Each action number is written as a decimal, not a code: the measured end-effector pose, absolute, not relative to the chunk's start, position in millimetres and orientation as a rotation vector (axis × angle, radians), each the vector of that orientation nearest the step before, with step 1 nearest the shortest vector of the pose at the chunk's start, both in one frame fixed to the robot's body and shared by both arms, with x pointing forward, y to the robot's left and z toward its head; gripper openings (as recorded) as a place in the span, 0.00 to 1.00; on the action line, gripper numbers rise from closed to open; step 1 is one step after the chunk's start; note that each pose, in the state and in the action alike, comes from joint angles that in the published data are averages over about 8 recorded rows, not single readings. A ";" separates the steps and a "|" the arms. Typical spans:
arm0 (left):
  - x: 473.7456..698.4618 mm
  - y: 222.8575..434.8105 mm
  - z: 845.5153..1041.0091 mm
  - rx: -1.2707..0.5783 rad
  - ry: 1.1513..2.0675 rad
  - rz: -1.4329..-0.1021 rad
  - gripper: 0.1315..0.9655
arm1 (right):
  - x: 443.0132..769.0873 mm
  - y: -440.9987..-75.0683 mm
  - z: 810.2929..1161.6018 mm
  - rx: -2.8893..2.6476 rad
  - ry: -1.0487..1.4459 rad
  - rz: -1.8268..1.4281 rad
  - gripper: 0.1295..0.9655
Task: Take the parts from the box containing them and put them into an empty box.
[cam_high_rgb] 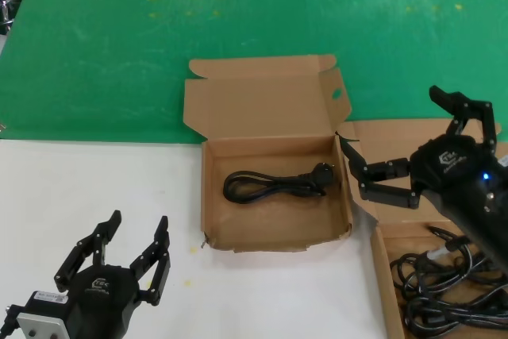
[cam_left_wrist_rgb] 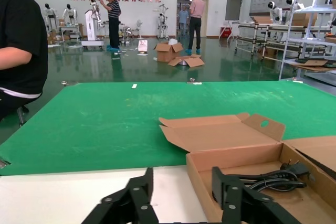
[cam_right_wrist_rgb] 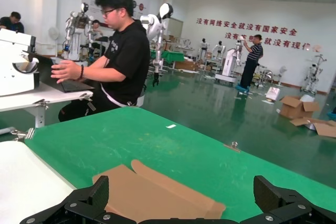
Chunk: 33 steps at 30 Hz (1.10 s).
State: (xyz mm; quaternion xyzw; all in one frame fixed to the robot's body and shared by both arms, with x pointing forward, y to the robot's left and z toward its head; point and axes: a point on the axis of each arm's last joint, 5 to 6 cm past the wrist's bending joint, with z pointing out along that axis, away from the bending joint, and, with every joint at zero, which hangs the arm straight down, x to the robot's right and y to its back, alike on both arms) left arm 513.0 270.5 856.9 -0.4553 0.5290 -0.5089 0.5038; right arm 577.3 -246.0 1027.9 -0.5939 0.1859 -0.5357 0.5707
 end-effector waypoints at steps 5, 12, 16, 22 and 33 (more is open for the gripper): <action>512.2 271.2 856.8 -1.101 1.275 -1.226 0.39 | 575.2 -247.9 1015.3 -1.375 0.473 -1.250 1.00; 511.1 272.3 856.5 -1.104 1.273 -1.222 0.51 | 571.3 -250.8 997.2 -1.351 0.531 -1.243 1.00; 510.4 272.9 856.4 -1.106 1.271 -1.220 0.60 | 568.7 -252.6 986.8 -1.338 0.566 -1.240 1.00; 509.4 273.8 856.2 -1.108 1.269 -1.217 0.75 | 564.2 -255.5 971.1 -1.319 0.622 -1.237 1.00; 507.7 275.5 855.9 -1.112 1.265 -1.211 0.93 | 554.2 -261.1 942.2 -1.292 0.734 -1.234 1.00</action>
